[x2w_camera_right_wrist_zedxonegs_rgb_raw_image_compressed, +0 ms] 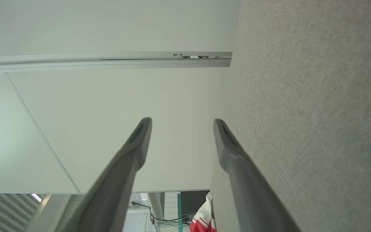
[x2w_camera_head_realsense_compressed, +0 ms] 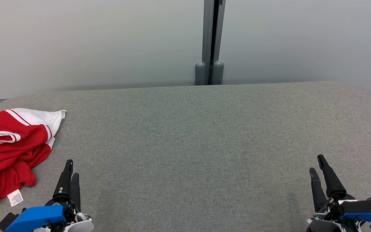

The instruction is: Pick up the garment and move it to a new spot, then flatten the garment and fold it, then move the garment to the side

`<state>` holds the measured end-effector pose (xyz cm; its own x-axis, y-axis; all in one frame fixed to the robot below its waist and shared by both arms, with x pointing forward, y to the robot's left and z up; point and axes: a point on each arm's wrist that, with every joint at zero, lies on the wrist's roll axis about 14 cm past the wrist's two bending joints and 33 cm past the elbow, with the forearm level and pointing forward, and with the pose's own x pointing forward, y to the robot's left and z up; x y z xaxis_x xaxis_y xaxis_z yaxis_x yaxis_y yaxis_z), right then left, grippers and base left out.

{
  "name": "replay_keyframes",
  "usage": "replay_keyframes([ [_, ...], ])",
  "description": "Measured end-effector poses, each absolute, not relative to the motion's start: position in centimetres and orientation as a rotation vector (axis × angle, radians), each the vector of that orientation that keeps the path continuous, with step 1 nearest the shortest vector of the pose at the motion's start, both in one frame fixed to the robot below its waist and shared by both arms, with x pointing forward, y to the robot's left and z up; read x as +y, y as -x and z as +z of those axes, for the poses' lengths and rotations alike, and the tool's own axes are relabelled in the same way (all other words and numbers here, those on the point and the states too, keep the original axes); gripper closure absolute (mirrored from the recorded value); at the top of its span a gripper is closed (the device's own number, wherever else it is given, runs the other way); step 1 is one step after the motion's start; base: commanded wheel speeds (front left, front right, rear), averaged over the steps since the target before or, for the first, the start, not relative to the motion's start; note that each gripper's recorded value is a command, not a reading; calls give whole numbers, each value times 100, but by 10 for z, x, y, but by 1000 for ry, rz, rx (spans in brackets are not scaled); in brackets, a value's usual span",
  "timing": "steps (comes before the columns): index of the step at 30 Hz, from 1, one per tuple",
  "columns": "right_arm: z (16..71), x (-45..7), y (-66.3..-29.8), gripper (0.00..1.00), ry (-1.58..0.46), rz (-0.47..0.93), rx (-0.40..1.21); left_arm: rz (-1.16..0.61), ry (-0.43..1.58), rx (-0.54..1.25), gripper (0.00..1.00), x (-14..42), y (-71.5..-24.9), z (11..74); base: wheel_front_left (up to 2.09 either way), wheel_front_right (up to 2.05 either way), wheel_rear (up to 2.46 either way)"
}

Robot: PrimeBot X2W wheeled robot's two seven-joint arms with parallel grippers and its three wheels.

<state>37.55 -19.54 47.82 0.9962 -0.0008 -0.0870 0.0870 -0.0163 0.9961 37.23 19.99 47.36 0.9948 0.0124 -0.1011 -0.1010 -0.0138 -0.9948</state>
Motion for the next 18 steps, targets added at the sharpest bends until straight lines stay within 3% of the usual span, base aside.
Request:
replay_keyframes([
  [18,489,-188,-378,0,-1475,-56,29,102,1410,84,0,190,-372,477,0,0,0],
])
